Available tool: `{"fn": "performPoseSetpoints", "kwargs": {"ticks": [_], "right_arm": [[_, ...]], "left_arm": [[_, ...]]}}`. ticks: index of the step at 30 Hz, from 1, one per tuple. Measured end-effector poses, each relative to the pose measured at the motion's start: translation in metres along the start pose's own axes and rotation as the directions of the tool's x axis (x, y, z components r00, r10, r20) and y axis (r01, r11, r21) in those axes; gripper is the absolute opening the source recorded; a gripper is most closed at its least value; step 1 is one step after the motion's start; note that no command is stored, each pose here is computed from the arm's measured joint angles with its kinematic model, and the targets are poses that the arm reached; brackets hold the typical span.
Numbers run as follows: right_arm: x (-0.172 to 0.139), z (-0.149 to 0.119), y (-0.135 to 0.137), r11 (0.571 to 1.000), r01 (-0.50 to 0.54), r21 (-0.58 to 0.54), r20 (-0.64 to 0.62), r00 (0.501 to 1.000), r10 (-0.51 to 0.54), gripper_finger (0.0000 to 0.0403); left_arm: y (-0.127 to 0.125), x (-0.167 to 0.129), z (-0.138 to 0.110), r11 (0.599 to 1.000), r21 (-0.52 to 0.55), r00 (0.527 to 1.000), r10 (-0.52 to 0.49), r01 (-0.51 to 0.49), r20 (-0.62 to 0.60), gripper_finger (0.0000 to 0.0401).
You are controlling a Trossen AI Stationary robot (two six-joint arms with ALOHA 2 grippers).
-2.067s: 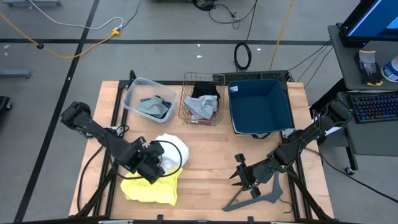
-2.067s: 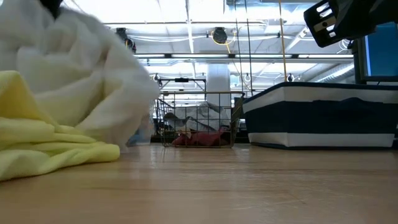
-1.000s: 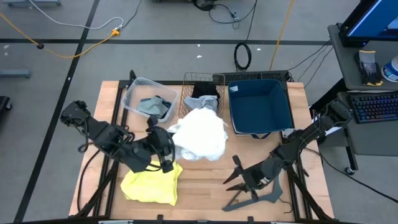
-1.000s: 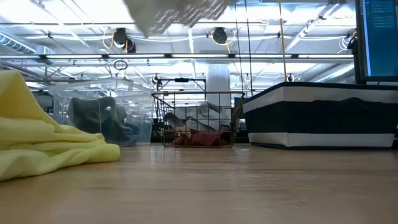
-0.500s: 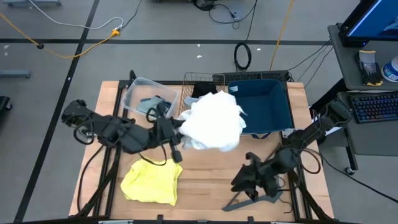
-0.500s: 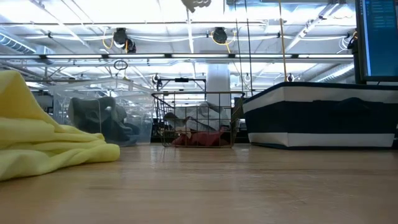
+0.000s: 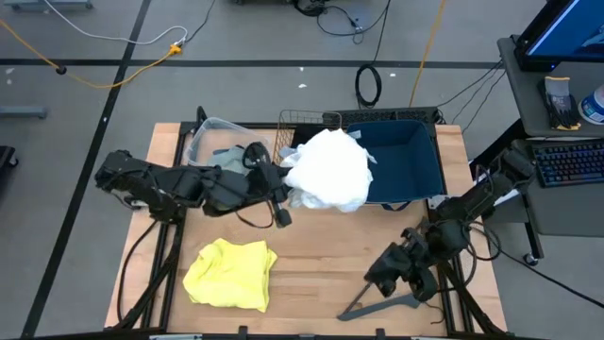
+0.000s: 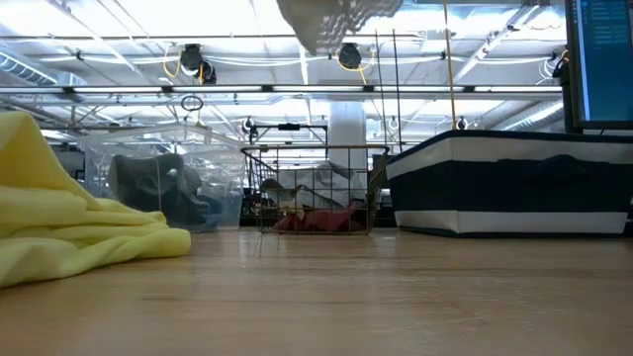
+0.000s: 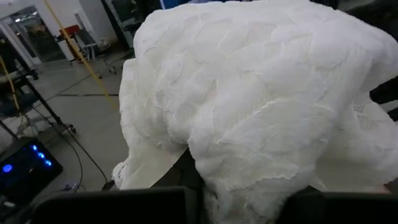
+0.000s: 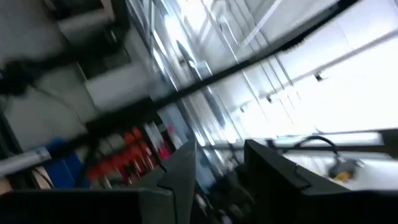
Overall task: Pick & Place Cloths
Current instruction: Put the white dress into the blue laundry organizer
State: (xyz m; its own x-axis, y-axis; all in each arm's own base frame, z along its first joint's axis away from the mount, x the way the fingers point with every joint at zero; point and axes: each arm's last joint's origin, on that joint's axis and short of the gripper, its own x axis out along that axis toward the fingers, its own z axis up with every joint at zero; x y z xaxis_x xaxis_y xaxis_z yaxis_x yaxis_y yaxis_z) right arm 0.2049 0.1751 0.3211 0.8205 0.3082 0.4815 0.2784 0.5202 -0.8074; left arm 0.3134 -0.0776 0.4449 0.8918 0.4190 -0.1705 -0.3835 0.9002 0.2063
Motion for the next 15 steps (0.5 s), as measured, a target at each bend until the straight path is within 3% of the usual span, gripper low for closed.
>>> {"fn": "performPoseSetpoints", "kwargs": {"ticks": [8, 15], "right_arm": [[-0.002, -0.007, -0.011, 0.996, 0.062, -0.068, -0.245, 0.966, -0.077, 0.018], [-0.002, -0.02, -0.014, 0.991, 0.095, -0.095, -0.448, 0.885, -0.128, 0.0231]], "left_arm": [[0.003, 0.029, -0.029, 0.999, -0.037, 1.0, 0.004, -0.003, 0.007, 0.0053], [0.01, 0.047, -0.053, 0.998, -0.062, 1.0, -0.001, 0.0, -0.02, 0.0053]]}}
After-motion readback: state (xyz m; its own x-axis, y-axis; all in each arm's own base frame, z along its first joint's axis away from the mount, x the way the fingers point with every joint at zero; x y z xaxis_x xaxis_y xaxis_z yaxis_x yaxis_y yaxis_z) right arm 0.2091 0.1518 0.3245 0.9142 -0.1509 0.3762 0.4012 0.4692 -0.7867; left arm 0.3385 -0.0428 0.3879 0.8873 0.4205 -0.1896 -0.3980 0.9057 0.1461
